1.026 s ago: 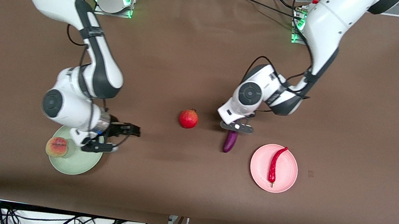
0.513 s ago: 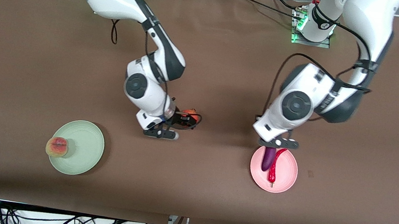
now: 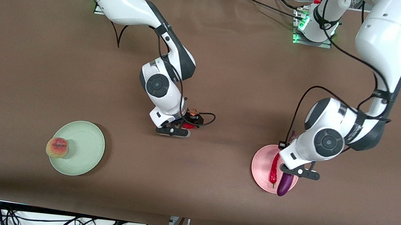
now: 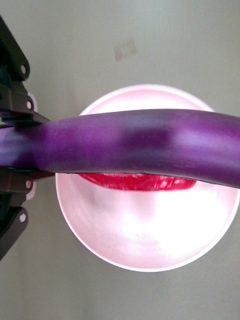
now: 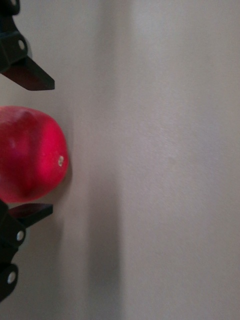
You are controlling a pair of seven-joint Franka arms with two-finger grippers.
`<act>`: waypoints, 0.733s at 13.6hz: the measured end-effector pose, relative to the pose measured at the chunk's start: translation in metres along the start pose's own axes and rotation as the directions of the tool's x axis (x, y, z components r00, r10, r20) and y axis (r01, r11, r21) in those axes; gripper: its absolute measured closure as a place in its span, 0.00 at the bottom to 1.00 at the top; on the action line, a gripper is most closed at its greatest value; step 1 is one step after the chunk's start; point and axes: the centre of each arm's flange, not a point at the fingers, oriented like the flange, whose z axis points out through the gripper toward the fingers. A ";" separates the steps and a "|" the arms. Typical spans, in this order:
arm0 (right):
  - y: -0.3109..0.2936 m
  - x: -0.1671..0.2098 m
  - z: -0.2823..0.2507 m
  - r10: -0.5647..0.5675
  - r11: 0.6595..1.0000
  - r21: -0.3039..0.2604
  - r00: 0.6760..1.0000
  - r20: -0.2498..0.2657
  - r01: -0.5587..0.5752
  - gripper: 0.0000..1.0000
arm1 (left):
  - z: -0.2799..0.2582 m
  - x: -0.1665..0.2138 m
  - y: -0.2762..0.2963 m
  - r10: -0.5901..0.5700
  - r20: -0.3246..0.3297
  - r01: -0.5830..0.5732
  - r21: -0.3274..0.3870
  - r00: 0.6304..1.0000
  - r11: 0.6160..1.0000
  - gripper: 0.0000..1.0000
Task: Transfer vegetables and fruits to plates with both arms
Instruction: 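Lower the eggplant onto the pink plate while the right gripper grasps the apple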
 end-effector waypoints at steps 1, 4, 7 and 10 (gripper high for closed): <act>-0.003 -0.005 0.004 -0.010 1.000 -0.005 1.000 0.005 0.010 0.00 | 0.009 0.000 0.009 0.013 0.009 -0.013 -0.005 1.000 1.000 0.66; -0.007 -0.017 0.019 -0.046 0.998 -0.035 0.999 0.016 0.047 0.04 | 0.024 -0.002 0.031 0.040 0.031 -0.039 -0.010 0.999 0.999 0.66; -0.007 -0.017 0.019 -0.055 0.998 -0.040 0.998 0.010 0.056 0.12 | 0.036 -0.004 0.038 0.044 0.050 -0.043 -0.020 0.998 0.999 0.66; 0.011 0.006 0.006 -0.041 0.997 -0.070 0.999 -0.023 0.039 0.12 | 0.040 -0.002 0.029 0.030 0.055 -0.029 -0.020 0.998 0.999 0.51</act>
